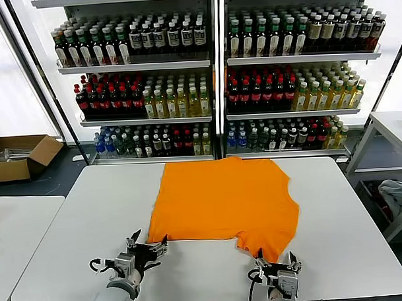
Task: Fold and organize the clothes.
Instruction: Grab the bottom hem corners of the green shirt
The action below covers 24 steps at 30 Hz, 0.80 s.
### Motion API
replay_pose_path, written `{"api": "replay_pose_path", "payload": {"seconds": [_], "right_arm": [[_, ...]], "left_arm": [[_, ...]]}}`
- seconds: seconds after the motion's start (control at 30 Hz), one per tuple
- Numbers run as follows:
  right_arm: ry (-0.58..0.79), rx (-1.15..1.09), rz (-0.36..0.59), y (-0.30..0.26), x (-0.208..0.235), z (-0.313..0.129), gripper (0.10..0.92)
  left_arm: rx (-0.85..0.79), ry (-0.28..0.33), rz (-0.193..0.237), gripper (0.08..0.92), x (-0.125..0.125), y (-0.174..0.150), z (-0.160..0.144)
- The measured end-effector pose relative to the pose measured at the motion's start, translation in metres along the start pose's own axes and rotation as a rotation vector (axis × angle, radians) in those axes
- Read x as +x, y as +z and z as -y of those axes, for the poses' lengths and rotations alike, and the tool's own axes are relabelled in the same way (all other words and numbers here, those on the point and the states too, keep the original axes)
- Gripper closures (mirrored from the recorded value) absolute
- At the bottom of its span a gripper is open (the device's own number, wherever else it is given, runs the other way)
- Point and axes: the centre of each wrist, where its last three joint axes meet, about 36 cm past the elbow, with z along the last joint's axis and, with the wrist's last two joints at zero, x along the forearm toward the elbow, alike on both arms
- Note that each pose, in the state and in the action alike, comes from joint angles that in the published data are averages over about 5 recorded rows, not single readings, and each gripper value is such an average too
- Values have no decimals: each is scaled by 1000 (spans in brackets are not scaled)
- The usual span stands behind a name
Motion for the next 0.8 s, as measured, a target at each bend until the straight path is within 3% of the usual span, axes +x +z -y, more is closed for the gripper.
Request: {"api": "replay_pose_path", "payload": {"seconds": [0.6,0.8], "right_arm": [[-10,3,-16,6,0,7,855],[-19,0,-3,2,1,11,916]], "left_arm": [[12,29,-43,813,4,9,13],[20,28,-41,914,6,9,15]]}}
